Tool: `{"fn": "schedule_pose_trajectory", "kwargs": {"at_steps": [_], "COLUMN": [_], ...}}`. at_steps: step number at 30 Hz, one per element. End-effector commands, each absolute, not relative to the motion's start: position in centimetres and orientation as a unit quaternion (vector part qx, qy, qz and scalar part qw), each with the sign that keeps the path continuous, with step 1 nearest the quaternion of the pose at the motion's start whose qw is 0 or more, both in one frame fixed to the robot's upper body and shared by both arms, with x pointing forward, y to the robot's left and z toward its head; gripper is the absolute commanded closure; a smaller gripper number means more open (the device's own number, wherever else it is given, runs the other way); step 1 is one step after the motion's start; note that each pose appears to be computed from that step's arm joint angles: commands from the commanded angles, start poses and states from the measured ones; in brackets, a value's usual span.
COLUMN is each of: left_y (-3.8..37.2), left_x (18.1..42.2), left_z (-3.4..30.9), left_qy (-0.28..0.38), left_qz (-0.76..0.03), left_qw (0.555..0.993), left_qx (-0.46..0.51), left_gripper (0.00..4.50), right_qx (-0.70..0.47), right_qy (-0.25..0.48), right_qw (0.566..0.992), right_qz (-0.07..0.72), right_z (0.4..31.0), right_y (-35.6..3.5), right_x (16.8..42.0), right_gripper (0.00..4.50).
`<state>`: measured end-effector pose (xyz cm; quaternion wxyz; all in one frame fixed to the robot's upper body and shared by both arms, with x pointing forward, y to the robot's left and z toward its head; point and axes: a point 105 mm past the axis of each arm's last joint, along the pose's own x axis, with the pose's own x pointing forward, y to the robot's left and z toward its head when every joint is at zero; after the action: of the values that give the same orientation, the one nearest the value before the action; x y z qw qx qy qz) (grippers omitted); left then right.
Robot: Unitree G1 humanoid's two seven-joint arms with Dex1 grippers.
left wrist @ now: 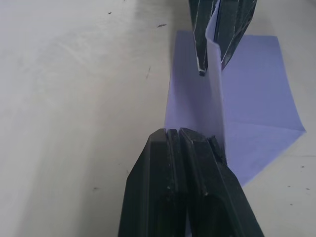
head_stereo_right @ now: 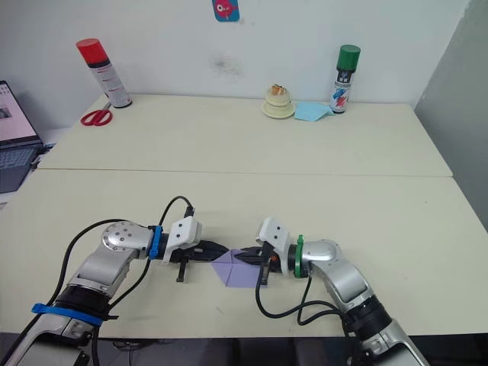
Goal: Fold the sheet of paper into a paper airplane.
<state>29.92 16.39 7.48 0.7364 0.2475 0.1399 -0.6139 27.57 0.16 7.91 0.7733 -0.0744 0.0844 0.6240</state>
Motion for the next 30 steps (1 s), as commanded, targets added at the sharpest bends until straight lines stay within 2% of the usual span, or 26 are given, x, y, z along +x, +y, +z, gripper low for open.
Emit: {"fn": "schedule_pose_trajectory", "kwargs": {"at_steps": [1,14,23,30], "left_y": [18.4,18.7,18.6,18.5], "left_x": [29.4,28.9,28.7,28.4], "left_z": [5.6,5.3,5.2,5.0], "left_qy": [0.196,0.206,0.207,0.206], "left_qz": [-0.598,-0.604,-0.607,-0.61], "left_qw": [0.737,0.728,0.726,0.724], "left_qx": [0.248,0.249,0.249,0.249], "left_gripper": [4.14,4.14,4.14,4.14], "right_qx": [-0.079,-0.035,-0.036,-0.039], "right_qy": [0.072,0.116,0.15,0.163], "right_qw": [0.785,0.806,0.804,0.816], "right_qz": [0.61,0.58,0.574,0.553], "right_z": [8.6,8.2,7.0,6.4], "right_y": [-0.6,-1.4,-1.9,-2.2], "right_x": [28.2,29.0,28.8,29.7], "right_gripper": [4.47,4.47,4.47,4.47]}}
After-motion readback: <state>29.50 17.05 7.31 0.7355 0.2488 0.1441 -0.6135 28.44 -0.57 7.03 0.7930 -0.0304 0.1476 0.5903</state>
